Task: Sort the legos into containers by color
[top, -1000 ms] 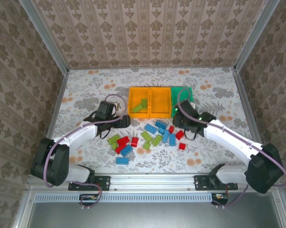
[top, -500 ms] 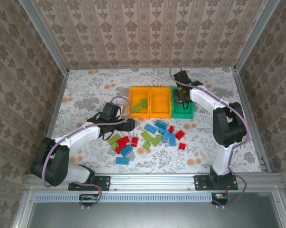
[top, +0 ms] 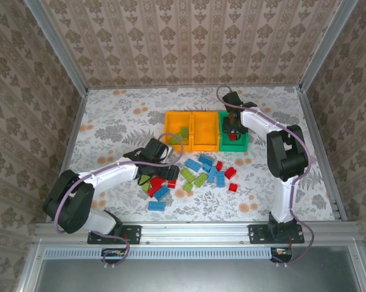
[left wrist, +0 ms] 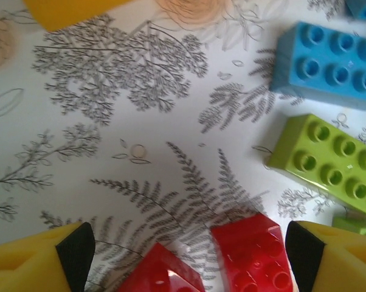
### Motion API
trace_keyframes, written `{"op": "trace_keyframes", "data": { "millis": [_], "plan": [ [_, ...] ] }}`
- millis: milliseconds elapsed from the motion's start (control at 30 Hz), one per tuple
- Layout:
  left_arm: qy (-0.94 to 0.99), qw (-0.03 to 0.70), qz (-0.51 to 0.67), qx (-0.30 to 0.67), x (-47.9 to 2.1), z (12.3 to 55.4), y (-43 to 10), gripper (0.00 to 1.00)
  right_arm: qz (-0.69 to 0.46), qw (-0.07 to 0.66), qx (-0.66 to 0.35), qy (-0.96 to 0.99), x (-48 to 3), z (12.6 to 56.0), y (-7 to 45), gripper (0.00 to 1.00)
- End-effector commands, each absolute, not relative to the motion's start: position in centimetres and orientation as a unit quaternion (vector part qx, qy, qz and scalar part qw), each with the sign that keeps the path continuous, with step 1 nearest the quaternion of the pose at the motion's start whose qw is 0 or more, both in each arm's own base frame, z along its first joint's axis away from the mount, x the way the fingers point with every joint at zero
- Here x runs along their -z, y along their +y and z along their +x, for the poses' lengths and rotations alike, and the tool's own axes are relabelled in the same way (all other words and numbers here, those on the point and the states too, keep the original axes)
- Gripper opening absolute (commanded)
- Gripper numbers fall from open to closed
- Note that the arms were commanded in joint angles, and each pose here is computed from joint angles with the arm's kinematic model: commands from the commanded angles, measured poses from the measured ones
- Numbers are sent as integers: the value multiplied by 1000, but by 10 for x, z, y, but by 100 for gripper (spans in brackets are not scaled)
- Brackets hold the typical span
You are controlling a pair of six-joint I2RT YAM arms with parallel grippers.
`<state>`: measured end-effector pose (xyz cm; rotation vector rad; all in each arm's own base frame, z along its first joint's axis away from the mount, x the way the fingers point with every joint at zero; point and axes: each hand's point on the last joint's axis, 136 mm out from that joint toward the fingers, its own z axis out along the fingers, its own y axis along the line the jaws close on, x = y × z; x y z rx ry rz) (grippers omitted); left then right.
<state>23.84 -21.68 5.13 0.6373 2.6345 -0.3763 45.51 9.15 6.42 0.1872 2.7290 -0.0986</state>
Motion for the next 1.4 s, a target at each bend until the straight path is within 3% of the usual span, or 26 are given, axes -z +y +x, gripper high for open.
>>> {"op": "trace_keyframes", "data": {
  "millis": [0,100,333,900,1367],
  "plan": [
    [938,205,261,102,-58,238,-221,81,63,191,31,979,-66,451,94,52],
    [936,199,280,81,-56,230,-229,79,66,196,26,978,-73,450,95,61],
    [937,171,301,48,-41,216,-239,70,77,247,-1,966,-110,439,96,70],
    [943,145,299,30,-18,217,-246,55,60,246,-21,967,-113,419,98,71],
    [947,142,287,33,-12,219,-248,25,62,230,-23,971,-88,424,102,71]
  ]
}}
